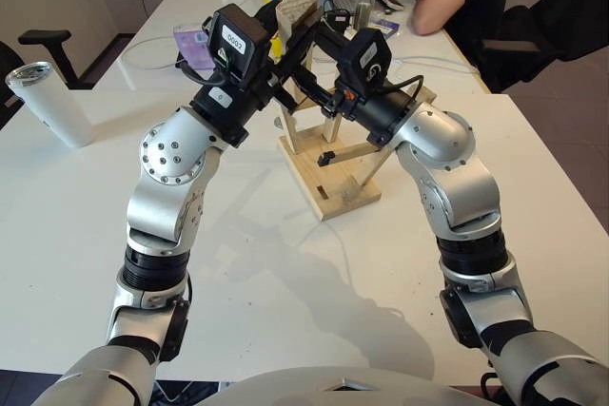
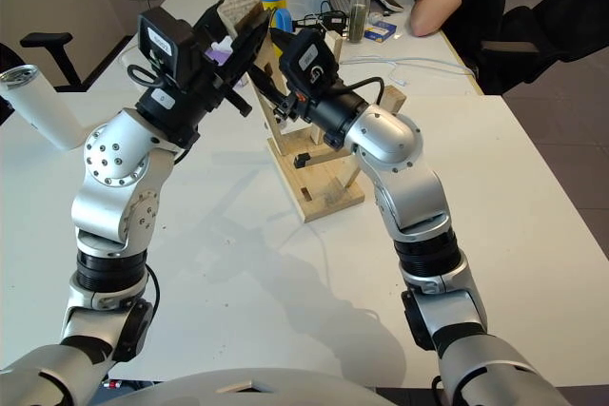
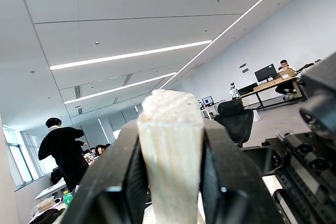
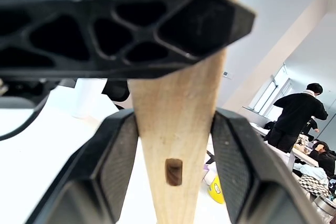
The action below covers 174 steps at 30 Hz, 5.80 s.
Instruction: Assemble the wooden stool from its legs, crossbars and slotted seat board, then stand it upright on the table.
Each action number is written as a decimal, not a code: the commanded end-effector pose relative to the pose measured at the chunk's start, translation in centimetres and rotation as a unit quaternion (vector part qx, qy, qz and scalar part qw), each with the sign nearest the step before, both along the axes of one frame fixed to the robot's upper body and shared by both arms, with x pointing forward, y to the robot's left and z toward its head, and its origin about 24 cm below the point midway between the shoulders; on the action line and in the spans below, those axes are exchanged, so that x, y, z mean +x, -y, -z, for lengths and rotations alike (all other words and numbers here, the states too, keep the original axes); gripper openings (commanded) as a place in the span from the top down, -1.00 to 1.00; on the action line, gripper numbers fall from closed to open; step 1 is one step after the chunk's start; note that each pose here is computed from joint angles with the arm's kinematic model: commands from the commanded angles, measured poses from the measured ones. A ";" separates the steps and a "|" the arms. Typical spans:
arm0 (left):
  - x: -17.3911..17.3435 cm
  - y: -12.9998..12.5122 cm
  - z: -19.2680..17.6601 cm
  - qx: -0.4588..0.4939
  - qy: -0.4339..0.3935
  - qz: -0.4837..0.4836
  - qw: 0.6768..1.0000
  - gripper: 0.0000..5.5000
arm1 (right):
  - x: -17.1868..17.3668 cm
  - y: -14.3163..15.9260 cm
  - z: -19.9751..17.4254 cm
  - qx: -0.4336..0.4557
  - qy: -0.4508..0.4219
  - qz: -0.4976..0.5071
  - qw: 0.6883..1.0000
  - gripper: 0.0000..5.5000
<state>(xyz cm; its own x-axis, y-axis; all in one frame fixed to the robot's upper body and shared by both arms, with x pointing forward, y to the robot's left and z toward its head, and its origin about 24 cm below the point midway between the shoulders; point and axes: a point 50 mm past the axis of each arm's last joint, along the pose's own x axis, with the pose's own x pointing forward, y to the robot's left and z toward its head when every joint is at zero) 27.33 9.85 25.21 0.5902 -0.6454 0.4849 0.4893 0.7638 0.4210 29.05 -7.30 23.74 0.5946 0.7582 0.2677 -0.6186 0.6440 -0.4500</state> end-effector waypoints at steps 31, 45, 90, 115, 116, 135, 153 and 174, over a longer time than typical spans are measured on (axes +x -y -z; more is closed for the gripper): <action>1.9 -4.1 1.7 -0.040 -0.040 -0.111 0.992 0.63 | 0.5 3.0 -2.5 0.064 -0.019 0.009 0.998 -0.34; 1.9 -6.5 5.5 -0.198 -0.183 -0.130 0.954 0.63 | 7.9 16.6 8.8 -0.067 -0.159 0.440 0.881 -0.34; -0.6 -11.0 10.7 -0.289 -0.395 -0.160 0.857 0.63 | 2.2 5.9 12.3 -0.021 -0.232 0.160 0.959 -0.34; -0.1 -12.6 9.8 -0.304 -0.425 -0.137 0.842 0.63 | 2.1 6.0 12.6 -0.015 -0.230 0.168 0.958 -0.34; -0.1 -12.7 9.9 -0.295 -0.426 -0.143 0.843 0.63 | 2.1 6.0 12.6 -0.015 -0.230 0.168 0.958 -0.34; -0.5 -13.3 9.8 -0.303 -0.435 -0.130 0.838 0.63 | 2.2 6.1 12.6 -0.013 -0.232 0.170 0.958 -0.34; -0.3 -10.3 10.0 -0.138 -0.395 -0.180 0.890 0.63 | 1.9 5.2 10.9 -0.008 -0.204 0.147 0.968 -0.34; 0.5 -9.9 10.1 -0.113 -0.393 -0.181 0.894 0.63 | -0.9 7.0 0.7 0.227 -0.271 -0.184 0.917 -0.34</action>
